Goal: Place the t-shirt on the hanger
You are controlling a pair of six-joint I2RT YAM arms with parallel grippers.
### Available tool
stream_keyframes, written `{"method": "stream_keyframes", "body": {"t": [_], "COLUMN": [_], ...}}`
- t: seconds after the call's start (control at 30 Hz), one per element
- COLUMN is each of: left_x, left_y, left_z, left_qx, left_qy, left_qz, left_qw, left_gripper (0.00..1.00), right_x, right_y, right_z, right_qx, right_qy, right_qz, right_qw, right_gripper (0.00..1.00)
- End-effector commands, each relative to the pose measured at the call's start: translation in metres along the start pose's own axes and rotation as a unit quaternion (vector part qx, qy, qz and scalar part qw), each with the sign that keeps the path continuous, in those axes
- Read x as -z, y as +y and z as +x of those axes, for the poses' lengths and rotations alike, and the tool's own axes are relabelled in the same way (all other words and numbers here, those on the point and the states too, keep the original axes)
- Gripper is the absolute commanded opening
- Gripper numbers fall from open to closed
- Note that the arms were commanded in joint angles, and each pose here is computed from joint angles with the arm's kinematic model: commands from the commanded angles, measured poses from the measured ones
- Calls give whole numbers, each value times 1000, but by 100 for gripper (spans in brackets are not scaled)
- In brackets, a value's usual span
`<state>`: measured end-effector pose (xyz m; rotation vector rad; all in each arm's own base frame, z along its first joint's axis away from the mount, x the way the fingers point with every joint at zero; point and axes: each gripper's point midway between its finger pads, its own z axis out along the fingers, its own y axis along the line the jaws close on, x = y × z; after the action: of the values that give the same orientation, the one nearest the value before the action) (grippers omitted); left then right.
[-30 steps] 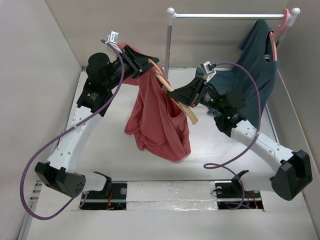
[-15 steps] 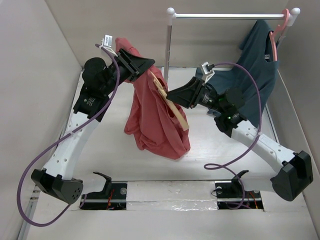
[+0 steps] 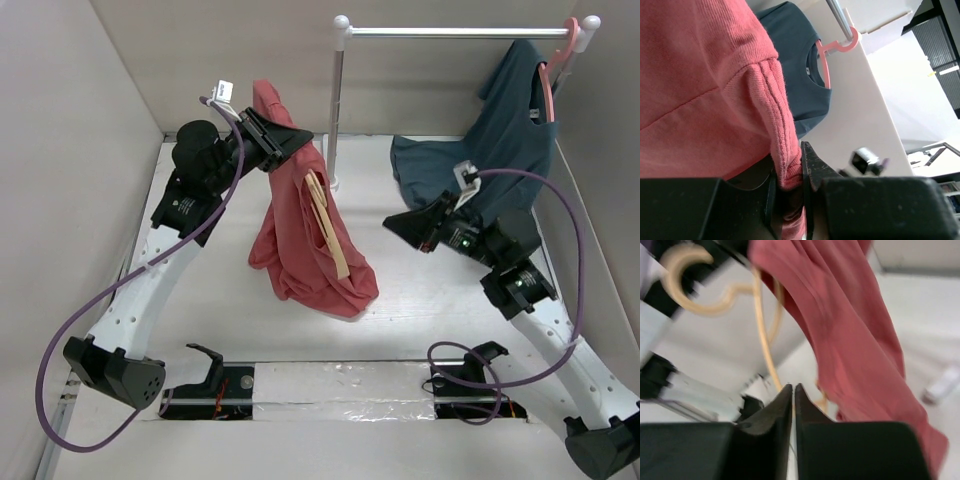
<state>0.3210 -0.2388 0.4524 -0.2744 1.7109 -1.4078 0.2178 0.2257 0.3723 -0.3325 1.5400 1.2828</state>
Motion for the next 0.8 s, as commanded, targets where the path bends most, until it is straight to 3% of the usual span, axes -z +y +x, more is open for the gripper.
{"method": "stream_keyframes", "body": {"t": [0.0,0.07,0.3,0.77], "left_x": [13,12,8,13], "left_y": [-57,-59,-68,-66], "left_z": [-17,-18,-21,-24], "left_qx": [-15,-11,1,16], "left_qy": [-22,-22,-8,-5], "left_qz": [81,84,96,101], "left_qw": [996,996,995,995], "left_gripper": [0,0,0,0], "right_x": [16,21,6,-71], "right_y": [-41,-51,-67,-67], "right_z": [56,75,97,91], "right_qx": [30,37,75,117], "right_qy": [72,84,112,115], "right_qz": [87,114,146,89], "right_qw": [993,989,980,982], "right_gripper": [41,58,70,73]}}
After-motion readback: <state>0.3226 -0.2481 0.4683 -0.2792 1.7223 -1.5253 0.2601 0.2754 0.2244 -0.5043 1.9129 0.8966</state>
